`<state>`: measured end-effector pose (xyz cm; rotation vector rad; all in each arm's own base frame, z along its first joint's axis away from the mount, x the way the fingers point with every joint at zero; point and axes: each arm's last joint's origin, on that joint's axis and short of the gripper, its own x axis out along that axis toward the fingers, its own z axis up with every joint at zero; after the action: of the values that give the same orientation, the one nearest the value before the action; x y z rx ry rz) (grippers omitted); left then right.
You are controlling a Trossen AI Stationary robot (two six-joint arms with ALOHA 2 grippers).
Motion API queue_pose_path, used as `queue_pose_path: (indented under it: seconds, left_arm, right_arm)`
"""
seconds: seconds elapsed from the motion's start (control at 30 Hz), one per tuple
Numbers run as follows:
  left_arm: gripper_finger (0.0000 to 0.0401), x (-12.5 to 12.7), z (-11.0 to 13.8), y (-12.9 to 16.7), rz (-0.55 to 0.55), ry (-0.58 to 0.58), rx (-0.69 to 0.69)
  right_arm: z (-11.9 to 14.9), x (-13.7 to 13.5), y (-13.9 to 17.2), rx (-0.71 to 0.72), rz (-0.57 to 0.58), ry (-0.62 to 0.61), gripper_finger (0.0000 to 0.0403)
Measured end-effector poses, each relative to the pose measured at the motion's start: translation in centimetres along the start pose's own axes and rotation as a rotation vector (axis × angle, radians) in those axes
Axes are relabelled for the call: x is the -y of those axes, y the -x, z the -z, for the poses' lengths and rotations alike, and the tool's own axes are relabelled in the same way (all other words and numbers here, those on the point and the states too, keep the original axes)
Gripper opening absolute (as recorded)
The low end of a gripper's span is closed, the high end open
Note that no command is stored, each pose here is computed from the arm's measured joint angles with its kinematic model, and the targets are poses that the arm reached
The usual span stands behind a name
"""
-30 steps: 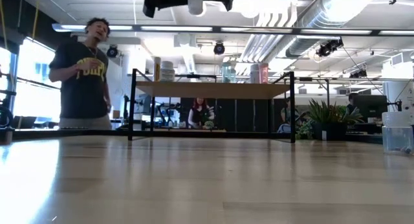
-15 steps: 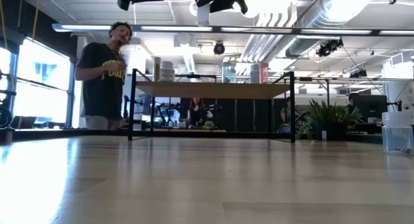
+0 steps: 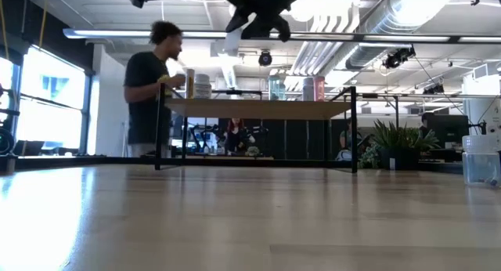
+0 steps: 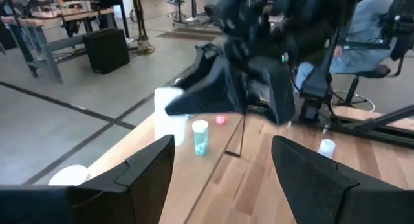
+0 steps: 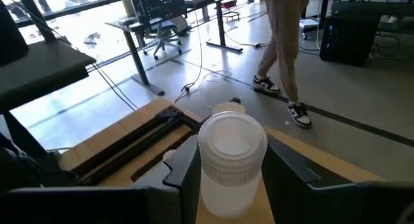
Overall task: Pick and place medicine bottles onto shelf by color
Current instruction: Put the white pill bottle on the shelf
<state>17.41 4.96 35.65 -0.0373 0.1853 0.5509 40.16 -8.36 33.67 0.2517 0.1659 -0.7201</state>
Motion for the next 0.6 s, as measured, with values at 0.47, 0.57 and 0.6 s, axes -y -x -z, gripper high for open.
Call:
queue_pose_path:
  seconds: [0.47, 0.57, 0.6]
  left_arm:
    - [0.0248, -0.1, 0.0, 0.2, 0.000, -0.034, -0.003]
    - [0.0248, -0.1, 0.0, 0.2, 0.000, -0.036, -0.006]
    - [0.0248, -0.1, 0.1, 0.2, 0.000, -0.037, -0.009]
  right_arm:
    - [5.3, -1.1, -3.3, -0.113, 0.058, 0.115, 0.0119]
    - [5.7, -0.9, -3.7, -0.131, 0.059, 0.170, 0.0119]
    - [5.8, -0.8, -3.9, -0.129, 0.061, 0.184, 0.0119]
